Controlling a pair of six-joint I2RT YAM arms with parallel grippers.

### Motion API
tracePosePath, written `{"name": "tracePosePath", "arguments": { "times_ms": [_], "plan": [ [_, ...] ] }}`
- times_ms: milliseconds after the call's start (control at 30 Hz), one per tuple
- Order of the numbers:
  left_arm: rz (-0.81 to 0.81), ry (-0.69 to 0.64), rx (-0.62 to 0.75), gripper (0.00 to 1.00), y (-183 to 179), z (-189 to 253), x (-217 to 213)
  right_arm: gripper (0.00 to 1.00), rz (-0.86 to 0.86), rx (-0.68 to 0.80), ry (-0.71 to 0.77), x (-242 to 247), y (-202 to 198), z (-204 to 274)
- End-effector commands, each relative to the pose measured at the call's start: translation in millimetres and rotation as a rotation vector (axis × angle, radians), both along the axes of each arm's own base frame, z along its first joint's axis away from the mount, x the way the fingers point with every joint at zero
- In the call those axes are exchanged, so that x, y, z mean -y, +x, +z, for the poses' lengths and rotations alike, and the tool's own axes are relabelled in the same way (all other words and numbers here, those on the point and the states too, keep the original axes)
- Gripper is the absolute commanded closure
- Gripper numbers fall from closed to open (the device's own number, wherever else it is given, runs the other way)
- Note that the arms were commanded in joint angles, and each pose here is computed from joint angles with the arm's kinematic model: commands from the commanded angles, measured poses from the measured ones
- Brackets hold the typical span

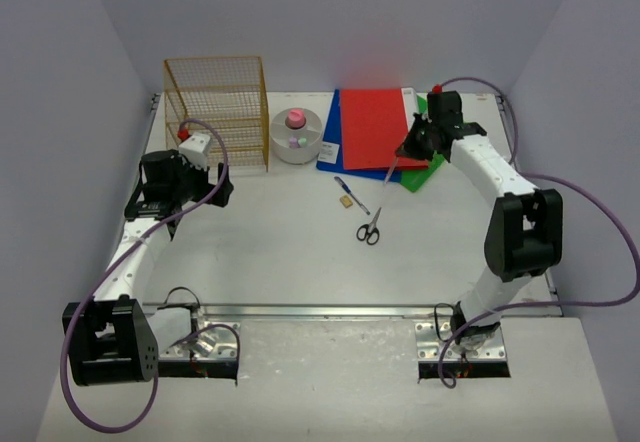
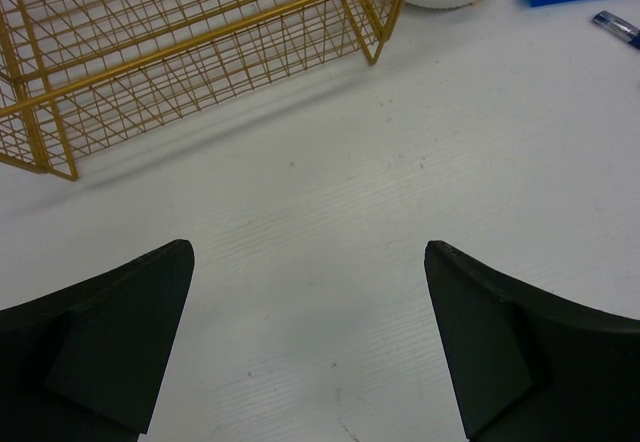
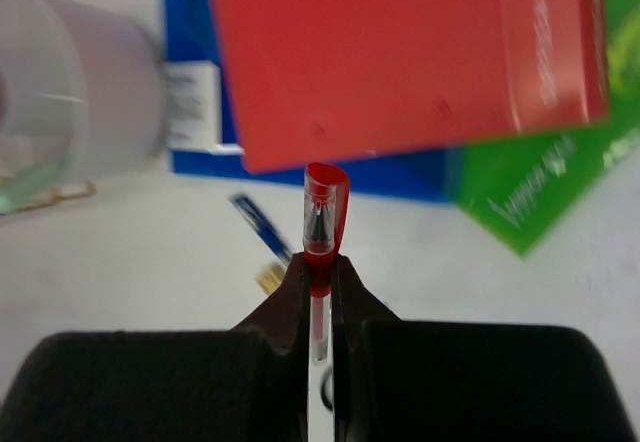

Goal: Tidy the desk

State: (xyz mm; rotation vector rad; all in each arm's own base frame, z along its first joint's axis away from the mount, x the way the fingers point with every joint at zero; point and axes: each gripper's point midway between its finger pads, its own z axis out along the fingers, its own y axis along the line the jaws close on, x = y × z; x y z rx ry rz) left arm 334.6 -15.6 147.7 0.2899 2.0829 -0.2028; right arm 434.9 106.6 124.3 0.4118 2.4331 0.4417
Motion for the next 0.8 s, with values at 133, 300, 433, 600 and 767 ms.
{"name": "tracePosePath", "arguments": {
  "times_ms": [133, 300, 433, 600, 767],
  "plan": [
    [-0.032, -0.059, 0.062, 0.00, 12.5, 25.0, 11.4, 1.00, 0.267, 1.104, -0.154, -98.7, 113.8, 200.3],
    [-0.031, -0.098, 0.053, 0.00, 19.6, 30.2, 14.8, 1.00, 0.275, 1.283, -0.150, -148.2, 152.7, 220.1],
    [-0.033, -0.114, 0.049, 0.00, 19.7, 30.5, 16.8, 1.00, 0.293, 1.361, -0.147, -183.2, 165.1, 214.9],
    [-0.031, -0.113, 0.049, 0.00, 20.1, 30.5, 16.6, 1.00, 0.339, 1.327, -0.158, -204.5, 168.3, 168.0],
    [-0.028, -0.105, 0.048, 0.00, 20.1, 28.0, 14.9, 1.00, 0.367, 1.255, -0.152, -208.4, 162.5, 125.6]
  ]
}}
